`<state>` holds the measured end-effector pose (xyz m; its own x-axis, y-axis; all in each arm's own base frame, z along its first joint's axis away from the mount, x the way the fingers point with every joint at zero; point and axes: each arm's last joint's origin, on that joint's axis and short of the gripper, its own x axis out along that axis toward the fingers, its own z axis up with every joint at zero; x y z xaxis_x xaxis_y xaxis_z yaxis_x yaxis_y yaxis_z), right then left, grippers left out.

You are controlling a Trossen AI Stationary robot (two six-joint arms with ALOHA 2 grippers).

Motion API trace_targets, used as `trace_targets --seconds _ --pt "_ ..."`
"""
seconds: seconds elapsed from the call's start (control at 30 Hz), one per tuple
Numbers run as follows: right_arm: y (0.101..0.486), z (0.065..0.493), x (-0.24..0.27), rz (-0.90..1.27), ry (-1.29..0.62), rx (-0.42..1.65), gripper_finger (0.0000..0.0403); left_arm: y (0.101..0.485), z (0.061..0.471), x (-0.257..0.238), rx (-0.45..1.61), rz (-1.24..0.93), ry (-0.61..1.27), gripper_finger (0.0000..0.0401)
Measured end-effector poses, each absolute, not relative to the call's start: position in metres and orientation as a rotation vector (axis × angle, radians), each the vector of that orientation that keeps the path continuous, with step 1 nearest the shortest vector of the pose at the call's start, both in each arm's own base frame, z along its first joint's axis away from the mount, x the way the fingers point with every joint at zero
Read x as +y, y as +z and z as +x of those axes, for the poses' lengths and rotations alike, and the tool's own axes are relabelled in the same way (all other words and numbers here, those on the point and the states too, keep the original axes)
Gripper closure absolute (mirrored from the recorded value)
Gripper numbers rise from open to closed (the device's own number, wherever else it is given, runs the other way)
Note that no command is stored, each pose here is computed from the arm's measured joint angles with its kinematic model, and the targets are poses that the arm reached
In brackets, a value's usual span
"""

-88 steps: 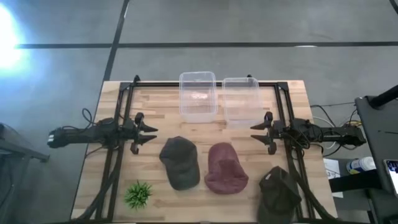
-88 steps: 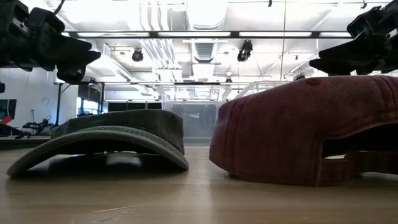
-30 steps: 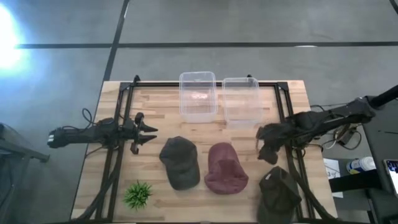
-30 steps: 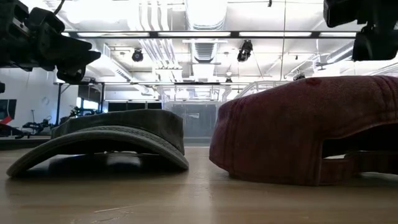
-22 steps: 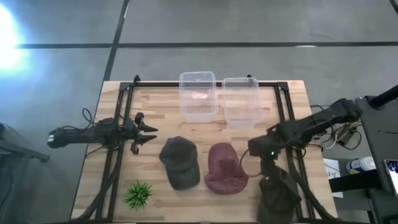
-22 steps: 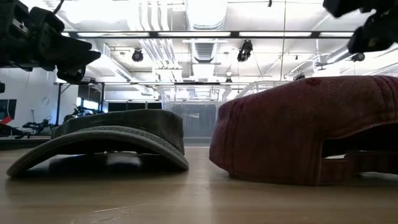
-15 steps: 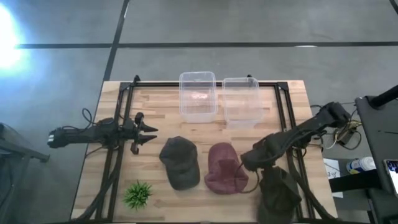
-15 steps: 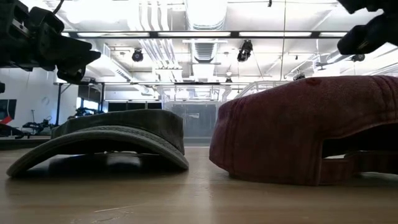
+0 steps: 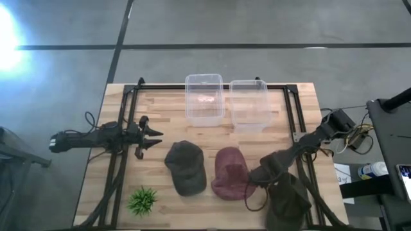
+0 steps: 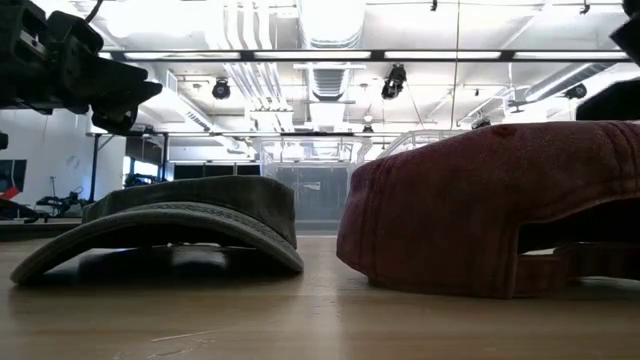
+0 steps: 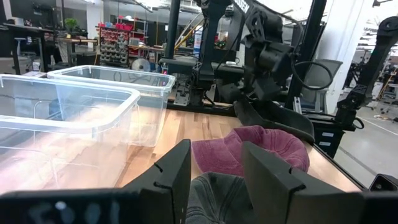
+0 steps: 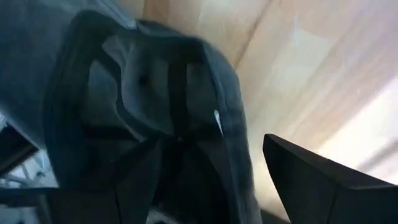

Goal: Pick & Place hat
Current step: Put the bottom black cap into the right transparent bin

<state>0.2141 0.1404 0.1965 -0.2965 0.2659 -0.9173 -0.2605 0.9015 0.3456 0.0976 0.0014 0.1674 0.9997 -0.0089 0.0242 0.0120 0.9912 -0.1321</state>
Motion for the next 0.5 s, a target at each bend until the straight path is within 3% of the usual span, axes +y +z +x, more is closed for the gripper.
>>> trace_targets --seconds 0.27,0.5 --pt "0.174 0.208 0.137 0.045 0.441 1.851 0.0157 0.167 0.098 0.001 -0.024 -0.135 -0.010 0.0266" --pt "0.164 0.202 0.134 0.055 0.415 1.873 0.0257 0.167 0.098 0.001 -0.024 -0.142 -0.011 0.0266"
